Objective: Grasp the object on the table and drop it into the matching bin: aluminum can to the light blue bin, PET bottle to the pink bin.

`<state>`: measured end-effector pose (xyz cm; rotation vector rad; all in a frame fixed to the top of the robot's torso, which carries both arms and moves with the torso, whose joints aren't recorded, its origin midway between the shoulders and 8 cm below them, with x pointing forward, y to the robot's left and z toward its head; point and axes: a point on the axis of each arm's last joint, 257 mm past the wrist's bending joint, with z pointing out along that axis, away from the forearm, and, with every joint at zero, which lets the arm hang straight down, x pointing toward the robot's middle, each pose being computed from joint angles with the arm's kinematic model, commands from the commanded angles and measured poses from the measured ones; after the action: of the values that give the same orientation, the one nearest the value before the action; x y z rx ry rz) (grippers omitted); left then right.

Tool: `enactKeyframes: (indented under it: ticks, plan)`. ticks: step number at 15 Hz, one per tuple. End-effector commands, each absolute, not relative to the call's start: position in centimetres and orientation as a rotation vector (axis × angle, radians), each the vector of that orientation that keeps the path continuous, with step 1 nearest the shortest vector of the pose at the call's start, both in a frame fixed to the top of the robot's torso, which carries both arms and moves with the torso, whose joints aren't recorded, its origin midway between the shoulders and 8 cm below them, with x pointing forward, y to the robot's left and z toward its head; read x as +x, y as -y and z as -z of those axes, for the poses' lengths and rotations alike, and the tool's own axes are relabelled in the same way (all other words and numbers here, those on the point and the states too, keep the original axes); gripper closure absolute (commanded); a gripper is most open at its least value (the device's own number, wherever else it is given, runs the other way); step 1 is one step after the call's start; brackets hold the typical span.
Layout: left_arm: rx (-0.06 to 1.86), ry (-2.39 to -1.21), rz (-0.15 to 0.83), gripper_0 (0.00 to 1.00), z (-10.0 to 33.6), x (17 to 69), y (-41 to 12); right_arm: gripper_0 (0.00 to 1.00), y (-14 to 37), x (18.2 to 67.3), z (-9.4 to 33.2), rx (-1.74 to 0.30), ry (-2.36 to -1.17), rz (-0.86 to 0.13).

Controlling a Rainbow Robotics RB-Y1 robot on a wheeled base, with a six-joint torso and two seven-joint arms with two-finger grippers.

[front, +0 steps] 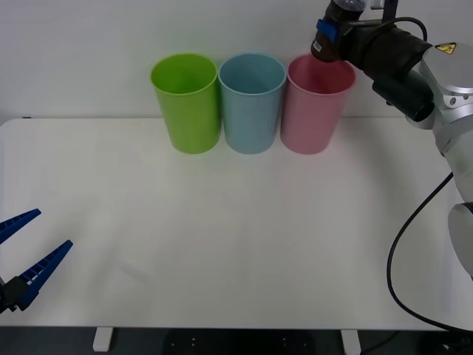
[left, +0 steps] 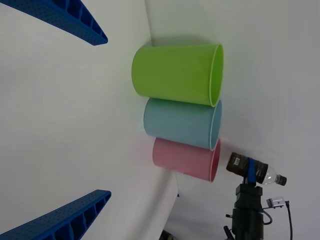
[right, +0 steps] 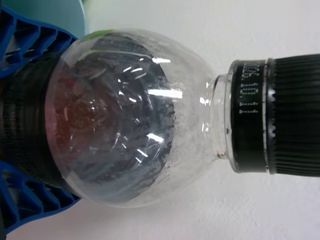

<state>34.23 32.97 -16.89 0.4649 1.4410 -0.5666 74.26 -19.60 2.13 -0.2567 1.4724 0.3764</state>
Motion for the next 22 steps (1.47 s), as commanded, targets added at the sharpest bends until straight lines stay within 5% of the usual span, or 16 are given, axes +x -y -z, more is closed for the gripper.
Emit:
enactKeyframes:
  ticks: [1, 14, 22]
  plan:
    - [0.465, -1.441, 0.567, 0.0, 16.9, 34.2, -33.0, 0.04, 19.7, 74.3, -2.2, -0.26, -1.468, -0.369]
    - [0.465, -1.441, 0.567, 0.0, 16.9, 34.2, -33.0, 0.0, 20.4, 74.3, -2.4, -0.256, -1.461, -0.356]
    - [0.465, -1.441, 0.567, 0.0, 16.9, 34.2, -33.0, 0.0, 20.7, 72.6, -1.6, -0.28, -1.447, -0.436]
